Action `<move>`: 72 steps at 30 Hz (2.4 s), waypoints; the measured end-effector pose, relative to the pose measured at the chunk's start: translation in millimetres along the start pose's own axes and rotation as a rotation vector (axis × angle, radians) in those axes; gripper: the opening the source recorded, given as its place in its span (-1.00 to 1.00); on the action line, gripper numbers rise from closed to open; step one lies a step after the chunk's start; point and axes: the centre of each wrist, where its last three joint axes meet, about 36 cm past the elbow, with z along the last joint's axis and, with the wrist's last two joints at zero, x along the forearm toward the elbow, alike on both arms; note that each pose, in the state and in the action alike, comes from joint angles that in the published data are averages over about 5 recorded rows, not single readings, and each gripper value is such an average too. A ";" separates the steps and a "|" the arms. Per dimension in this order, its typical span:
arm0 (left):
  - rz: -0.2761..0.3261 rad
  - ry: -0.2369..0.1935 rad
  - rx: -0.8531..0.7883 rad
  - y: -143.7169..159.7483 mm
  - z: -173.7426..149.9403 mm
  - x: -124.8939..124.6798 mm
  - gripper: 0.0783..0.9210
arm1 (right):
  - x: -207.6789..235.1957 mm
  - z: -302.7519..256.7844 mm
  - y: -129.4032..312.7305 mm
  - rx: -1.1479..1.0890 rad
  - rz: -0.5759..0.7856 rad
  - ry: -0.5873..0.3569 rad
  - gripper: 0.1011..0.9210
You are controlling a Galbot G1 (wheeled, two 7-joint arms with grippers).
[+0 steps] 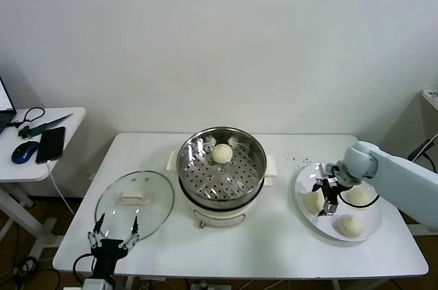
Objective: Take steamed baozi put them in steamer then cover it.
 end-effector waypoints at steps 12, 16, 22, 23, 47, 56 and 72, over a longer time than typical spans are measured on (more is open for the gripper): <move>0.005 0.005 -0.002 -2.1 1.5 2.3 0.77 | 6.9 4.8 -4.5 -0.013 0.007 -0.005 0.43; 0.006 0.004 -0.002 -2.6 1.1 3.2 0.77 | 16.6 4.3 -7.5 -0.017 0.023 -0.013 0.43; 0.009 -0.005 0.000 -3.8 -1.7 3.3 0.77 | 55.8 -9.0 -25.7 -0.009 0.070 -0.039 0.43; 0.011 -0.006 0.001 -4.3 -2.1 3.3 0.77 | 64.8 -12.8 -30.1 -0.006 0.080 -0.045 0.43; 0.058 -0.031 0.011 -16.3 -6.5 6.1 0.77 | 215.4 -232.4 -76.3 0.152 0.178 -0.221 0.45; 0.046 -0.041 0.016 -13.4 -7.2 1.1 0.77 | 176.0 -316.7 -60.1 0.225 0.129 -0.205 0.45; 0.035 -0.044 0.008 -6.7 -5.5 -3.8 0.77 | 88.5 -373.7 -30.1 0.301 0.040 -0.162 0.47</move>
